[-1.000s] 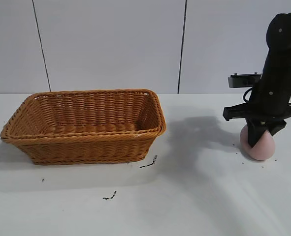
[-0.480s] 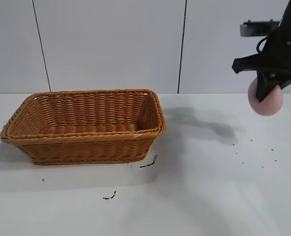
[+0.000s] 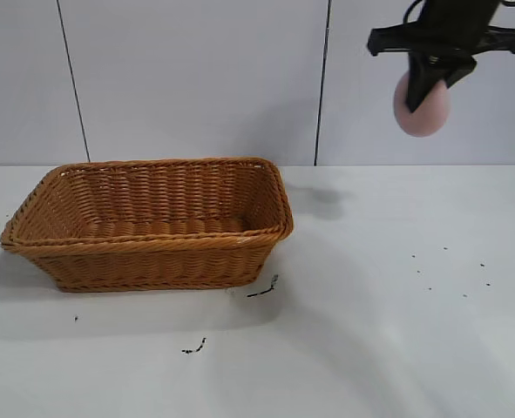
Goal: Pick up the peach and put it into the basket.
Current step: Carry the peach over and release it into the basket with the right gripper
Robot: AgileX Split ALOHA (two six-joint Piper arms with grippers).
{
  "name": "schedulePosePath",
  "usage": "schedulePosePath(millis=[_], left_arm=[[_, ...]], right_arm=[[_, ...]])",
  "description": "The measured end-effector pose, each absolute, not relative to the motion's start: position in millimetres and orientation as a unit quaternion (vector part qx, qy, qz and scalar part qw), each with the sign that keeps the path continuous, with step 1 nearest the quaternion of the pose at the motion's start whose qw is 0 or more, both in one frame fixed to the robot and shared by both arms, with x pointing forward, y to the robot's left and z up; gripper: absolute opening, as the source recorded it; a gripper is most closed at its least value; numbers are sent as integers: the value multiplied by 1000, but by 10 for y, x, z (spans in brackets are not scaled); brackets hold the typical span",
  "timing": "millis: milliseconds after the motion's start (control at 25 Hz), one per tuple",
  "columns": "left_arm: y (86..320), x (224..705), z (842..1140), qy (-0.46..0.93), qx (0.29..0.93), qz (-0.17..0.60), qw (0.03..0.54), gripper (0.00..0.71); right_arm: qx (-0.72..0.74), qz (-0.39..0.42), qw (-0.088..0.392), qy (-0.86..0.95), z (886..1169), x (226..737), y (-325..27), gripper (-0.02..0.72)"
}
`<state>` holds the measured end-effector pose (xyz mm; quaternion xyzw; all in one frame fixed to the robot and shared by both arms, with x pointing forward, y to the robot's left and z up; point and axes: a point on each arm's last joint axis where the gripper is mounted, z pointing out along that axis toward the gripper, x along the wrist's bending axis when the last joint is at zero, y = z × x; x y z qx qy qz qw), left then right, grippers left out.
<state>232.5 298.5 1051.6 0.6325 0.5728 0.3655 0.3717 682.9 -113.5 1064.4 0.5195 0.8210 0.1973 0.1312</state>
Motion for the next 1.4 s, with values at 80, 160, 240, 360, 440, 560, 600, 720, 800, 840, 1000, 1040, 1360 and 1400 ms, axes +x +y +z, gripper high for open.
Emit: schedulePosePath(millis=[80,160,240,360,440,560,600,720,800,840,1000,1040,1360,1400], left_arm=[[2985,2325,10516,573,633,366,372,692],[2985,2325,10516,573,633,366,372,692],[2985,2325,10516,573,633,366,372,692],[2985,2325,10516,573,633,366,372,692],[2985,2325,10516,573,633,366,372,692],[2985,2325,10516,573,633,366,372,692],[2985,2325,10516,573,633,366,372,692],[2985,2325,10516,573,633,366,372,692],[2985,2325,10516,573,633,366,372,692],[2985,2325,10516,573,633,366,372,692],[2985,2325,10516,573,633,366,372,692],[2985,2325,10516,573,633,366,372,692],[2985,2325,10516,573,633,366,372,692],[2985,2325,10516,573,633,366,372,692]], right_arm=[[496,210,130,832,10653,6754,-881,26],[474,216,127,844,10614,6674,-642,26],[455,217,118,856,10503,6599,-410,26],[436,202,101,871,10237,6529,-148,26],[428,195,94,878,10022,6523,-17,26],[421,196,92,881,9732,6558,112,26],[422,196,91,881,9649,6577,130,27],[428,187,85,880,9393,6619,160,58],[430,180,81,881,9314,6623,163,108],[430,179,80,881,9300,6623,163,149],[430,179,81,881,9301,6624,163,496],[429,177,82,882,9300,6624,160,577],[426,201,98,877,9700,6587,119,689],[427,208,102,874,9776,6590,98,689]])
